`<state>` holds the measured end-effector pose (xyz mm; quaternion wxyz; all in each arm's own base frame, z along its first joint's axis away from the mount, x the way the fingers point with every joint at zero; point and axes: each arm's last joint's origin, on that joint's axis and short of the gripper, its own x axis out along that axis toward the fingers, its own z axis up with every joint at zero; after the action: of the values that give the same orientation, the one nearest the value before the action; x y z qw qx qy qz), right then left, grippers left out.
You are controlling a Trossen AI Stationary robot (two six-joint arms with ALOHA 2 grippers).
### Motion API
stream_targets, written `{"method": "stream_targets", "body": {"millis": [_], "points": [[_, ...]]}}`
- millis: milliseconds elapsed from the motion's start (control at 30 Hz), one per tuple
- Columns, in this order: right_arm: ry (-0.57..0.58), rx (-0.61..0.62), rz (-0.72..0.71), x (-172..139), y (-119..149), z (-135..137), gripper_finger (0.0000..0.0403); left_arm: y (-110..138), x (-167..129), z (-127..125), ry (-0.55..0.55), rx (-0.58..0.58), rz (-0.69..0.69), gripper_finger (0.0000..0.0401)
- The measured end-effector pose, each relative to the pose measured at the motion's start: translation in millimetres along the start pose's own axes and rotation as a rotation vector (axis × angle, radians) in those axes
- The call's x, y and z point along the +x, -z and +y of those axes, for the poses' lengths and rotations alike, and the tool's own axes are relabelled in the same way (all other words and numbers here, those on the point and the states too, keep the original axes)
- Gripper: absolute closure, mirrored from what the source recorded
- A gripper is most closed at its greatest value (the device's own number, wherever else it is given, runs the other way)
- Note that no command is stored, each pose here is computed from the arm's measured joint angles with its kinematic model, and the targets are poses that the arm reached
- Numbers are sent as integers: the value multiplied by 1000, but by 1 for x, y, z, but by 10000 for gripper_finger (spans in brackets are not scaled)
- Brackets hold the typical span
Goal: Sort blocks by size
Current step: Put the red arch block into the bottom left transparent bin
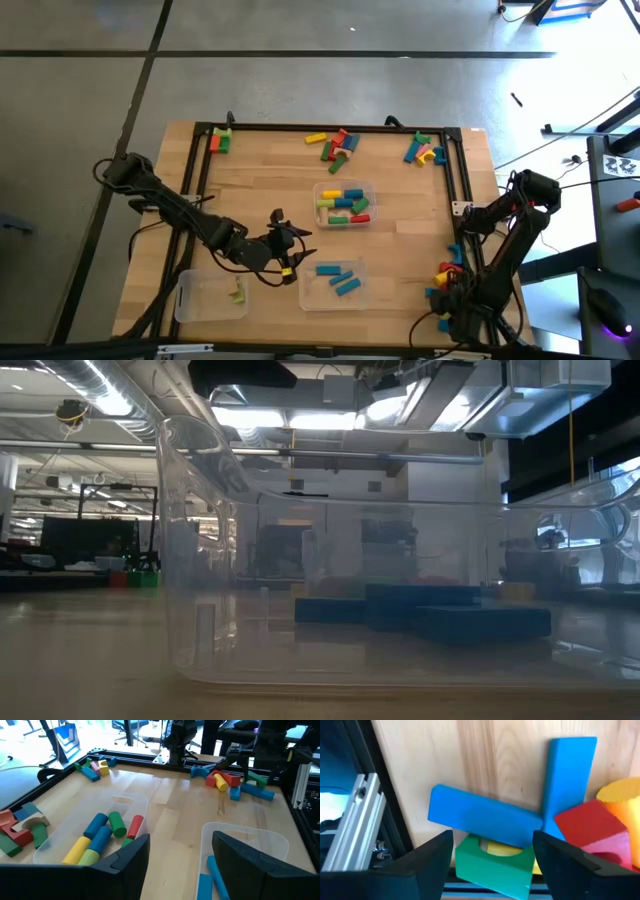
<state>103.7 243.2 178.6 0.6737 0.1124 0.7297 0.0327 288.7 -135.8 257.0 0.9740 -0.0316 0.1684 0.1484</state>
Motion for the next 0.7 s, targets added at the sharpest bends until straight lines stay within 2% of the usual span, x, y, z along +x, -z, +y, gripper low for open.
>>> {"method": "stream_targets", "body": {"millis": [367, 700], "points": [[67, -54, -63, 19, -6, 3, 130, 0, 0, 0, -1, 4, 4, 191], [113, -7, -158, 19, -20, -2, 130, 0, 0, 0, 0, 0, 1, 191]]}}
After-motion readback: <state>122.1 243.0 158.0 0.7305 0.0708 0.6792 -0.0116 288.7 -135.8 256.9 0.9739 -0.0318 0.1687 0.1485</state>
